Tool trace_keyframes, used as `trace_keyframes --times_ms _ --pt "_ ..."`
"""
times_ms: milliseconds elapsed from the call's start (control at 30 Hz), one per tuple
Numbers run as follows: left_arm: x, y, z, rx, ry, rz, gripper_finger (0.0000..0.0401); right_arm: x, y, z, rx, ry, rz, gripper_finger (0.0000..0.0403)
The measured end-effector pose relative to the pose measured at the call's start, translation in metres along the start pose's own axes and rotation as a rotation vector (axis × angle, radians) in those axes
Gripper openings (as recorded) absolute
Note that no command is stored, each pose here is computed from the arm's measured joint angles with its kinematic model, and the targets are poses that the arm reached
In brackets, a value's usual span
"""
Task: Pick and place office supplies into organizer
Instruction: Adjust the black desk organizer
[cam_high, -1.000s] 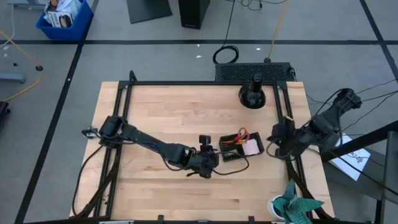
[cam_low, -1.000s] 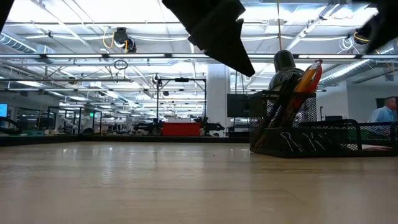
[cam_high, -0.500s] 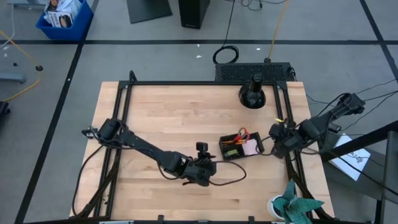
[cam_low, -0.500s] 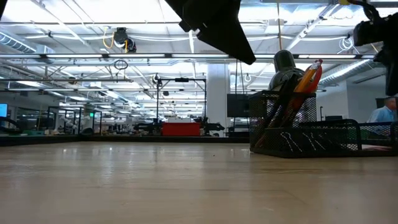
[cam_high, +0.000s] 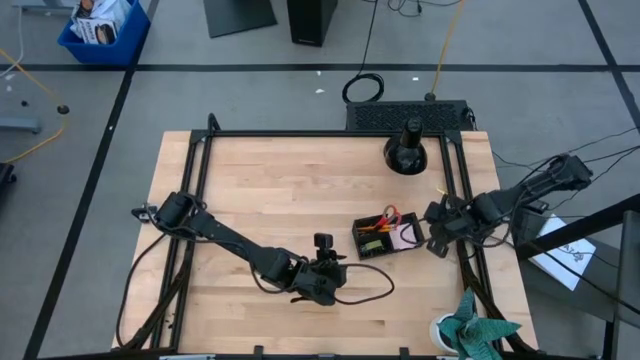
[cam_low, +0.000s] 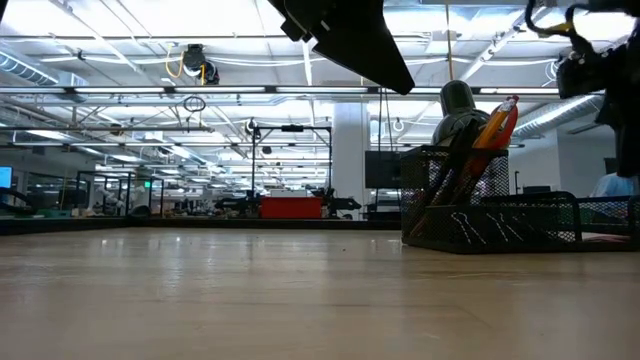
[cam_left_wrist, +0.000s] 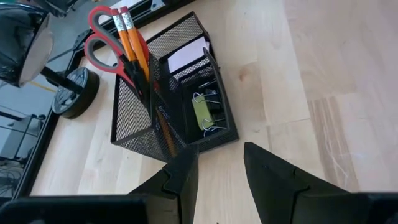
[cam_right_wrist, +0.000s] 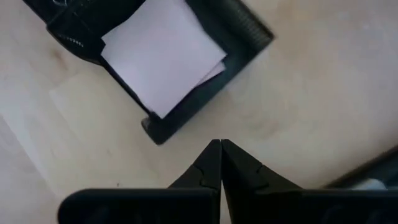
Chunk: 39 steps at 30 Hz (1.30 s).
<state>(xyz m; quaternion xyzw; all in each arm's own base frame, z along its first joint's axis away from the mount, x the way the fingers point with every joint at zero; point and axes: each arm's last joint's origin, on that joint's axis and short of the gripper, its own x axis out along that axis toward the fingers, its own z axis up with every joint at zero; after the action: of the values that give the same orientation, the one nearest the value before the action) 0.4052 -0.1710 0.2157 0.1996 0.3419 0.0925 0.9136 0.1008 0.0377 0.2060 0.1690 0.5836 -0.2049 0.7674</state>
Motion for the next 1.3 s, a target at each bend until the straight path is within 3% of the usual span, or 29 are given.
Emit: trace_keyframes --times_ms 367,633,767,1133,1300 --pt "-0.002 -0.003 0.0 0.004 -0.003 -0.006 0.0133 0.035 -0.001 0.0 0.038 0.105 -0.073 0.0" --pt "-0.003 -0.004 0.0 0.012 -0.001 -0.01 0.0133 0.062 0.004 -0.003 0.06 0.082 0.046 0.0" --pt "-0.003 -0.004 -0.001 0.015 0.002 -0.01 0.0133 0.064 0.005 -0.004 0.072 0.074 0.058 0.0" --pt "-0.003 -0.004 -0.001 0.012 0.002 -0.01 0.0133 0.064 0.023 0.001 0.047 -0.017 0.219 0.0" --pt "-0.003 -0.004 -0.001 0.012 0.003 -0.01 0.0133 0.071 0.031 0.002 0.028 -0.012 0.219 0.0"
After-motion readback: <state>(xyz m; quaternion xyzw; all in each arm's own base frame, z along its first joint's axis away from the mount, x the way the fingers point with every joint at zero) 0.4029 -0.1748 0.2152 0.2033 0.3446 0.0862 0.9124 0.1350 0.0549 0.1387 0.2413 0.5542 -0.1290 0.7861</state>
